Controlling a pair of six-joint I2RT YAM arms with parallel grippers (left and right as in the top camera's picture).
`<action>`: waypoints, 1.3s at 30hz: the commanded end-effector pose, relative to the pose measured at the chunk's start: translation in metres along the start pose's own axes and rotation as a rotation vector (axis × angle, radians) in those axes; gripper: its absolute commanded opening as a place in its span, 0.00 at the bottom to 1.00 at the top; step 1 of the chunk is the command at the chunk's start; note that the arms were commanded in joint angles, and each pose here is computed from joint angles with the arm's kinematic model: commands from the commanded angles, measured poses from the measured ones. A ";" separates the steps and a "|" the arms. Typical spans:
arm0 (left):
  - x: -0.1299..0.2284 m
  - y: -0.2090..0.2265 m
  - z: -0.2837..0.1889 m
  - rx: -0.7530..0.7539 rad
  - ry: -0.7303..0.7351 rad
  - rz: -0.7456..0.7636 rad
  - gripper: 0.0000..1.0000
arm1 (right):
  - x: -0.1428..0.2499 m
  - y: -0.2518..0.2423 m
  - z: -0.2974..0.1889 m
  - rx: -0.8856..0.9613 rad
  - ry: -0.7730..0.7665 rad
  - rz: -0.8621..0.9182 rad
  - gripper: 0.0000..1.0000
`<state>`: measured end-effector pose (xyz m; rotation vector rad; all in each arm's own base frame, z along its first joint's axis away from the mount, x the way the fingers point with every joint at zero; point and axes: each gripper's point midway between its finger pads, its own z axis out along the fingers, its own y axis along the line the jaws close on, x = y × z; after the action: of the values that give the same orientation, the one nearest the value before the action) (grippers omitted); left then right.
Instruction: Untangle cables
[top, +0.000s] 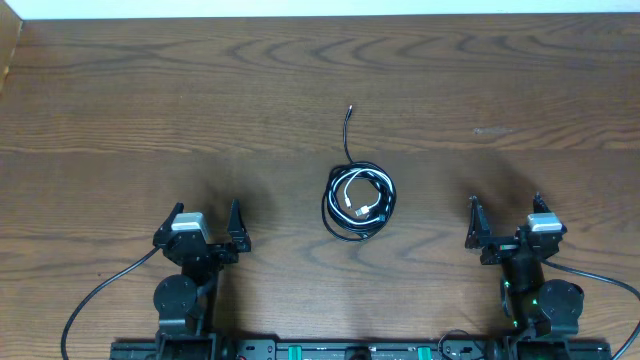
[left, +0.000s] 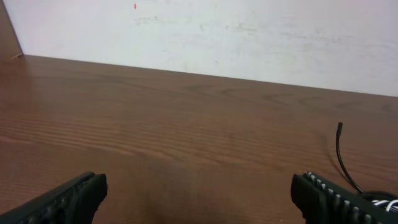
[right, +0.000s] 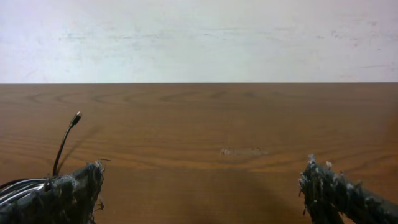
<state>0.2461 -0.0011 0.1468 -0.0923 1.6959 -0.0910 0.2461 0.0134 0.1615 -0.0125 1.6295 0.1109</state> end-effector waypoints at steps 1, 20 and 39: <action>0.017 0.003 0.001 -0.012 0.057 0.012 1.00 | 0.002 0.002 0.000 -0.009 0.007 0.007 0.99; 0.015 0.022 0.000 -0.124 0.047 0.020 1.00 | 0.015 0.011 0.002 -0.063 0.066 0.014 0.99; -0.021 -0.009 -0.005 0.036 0.004 0.001 1.00 | -0.024 0.044 0.012 -0.239 0.243 0.053 0.99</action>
<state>0.2451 -0.0030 0.1482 -0.0853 1.7117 -0.1002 0.2545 0.0515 0.1686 -0.1557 1.8543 0.3270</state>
